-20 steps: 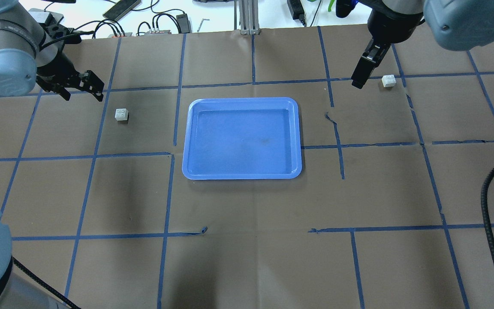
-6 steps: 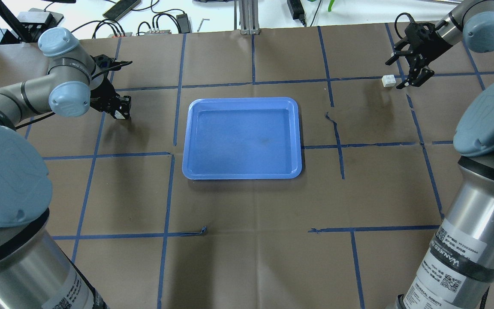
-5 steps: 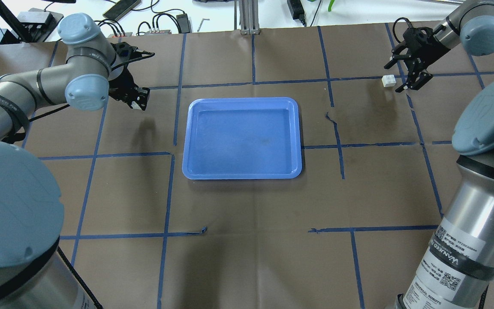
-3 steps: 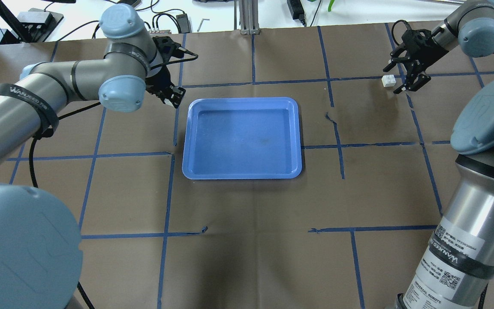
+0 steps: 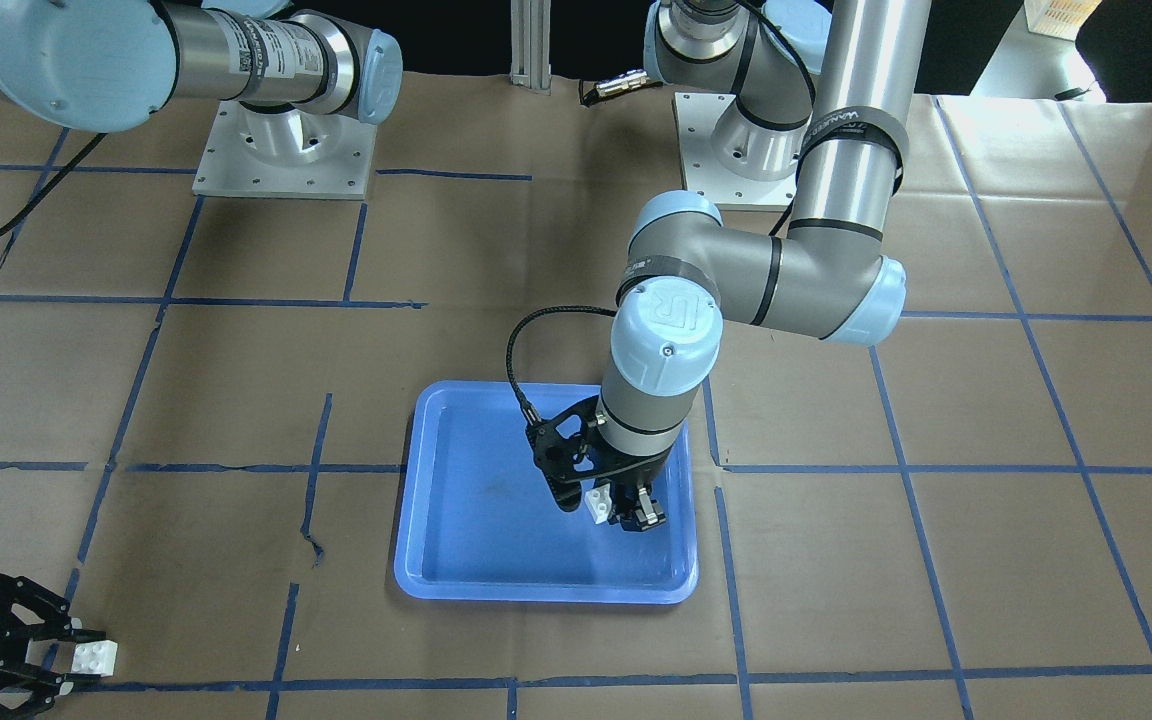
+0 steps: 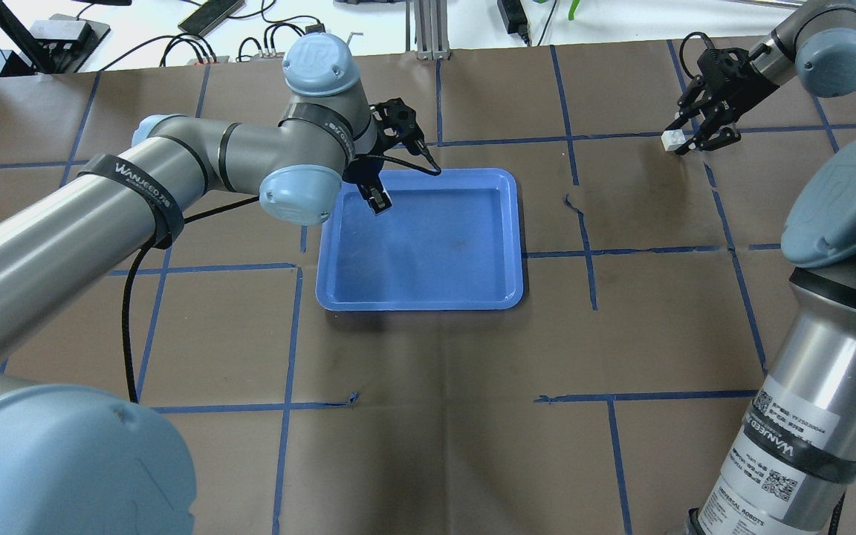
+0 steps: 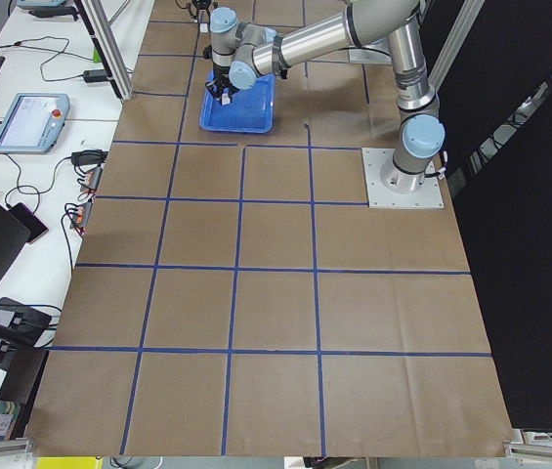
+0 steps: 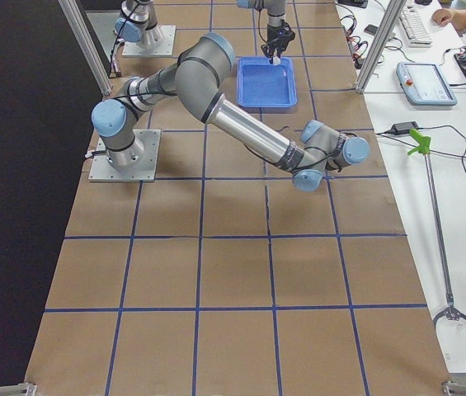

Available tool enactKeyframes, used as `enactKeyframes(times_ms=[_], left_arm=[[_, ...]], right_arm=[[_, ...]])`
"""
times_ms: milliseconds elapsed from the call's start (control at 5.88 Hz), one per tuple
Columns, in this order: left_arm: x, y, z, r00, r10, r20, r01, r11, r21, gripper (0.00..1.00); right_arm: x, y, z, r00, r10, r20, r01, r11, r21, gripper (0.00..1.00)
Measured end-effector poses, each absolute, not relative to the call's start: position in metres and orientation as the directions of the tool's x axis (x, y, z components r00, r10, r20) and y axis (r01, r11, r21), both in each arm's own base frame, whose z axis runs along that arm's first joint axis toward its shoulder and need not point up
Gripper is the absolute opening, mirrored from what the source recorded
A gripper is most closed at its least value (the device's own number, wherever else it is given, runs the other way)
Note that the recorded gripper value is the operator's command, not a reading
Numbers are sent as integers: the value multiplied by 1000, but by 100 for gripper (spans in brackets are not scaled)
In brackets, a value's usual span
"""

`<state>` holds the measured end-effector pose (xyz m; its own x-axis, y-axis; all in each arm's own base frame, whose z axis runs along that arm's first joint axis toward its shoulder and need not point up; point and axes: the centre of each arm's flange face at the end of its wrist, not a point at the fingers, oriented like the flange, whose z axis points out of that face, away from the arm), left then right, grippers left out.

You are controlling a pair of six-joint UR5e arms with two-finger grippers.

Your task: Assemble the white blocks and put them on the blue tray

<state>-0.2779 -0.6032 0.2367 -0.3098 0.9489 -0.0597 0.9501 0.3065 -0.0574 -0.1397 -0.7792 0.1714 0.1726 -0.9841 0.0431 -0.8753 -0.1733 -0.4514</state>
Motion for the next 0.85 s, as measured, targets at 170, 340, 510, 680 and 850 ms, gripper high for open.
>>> enactKeyframes(times_ms=[170,340,510,680,850], left_arm=[[-288,-591,224,-139,989,-42,990,137,-40,20],[-299,-575,210,-18,1000,-16,999,17,-27,20],[-308,-564,202,44,999,2,999,-44,-22,22],[-313,-559,197,63,998,14,998,-62,-31,23],[-315,-555,192,65,998,27,997,-63,-43,27]], right_arm=[[-140,-780,178,172,-984,53,-877,-177,-447,36],[-140,-780,191,172,-983,67,-880,-184,-439,37],[-139,-778,210,173,-981,85,-883,-193,-428,40],[-135,-775,235,176,-979,103,-886,-203,-417,40],[-129,-769,259,180,-977,116,-887,-212,-410,40]])
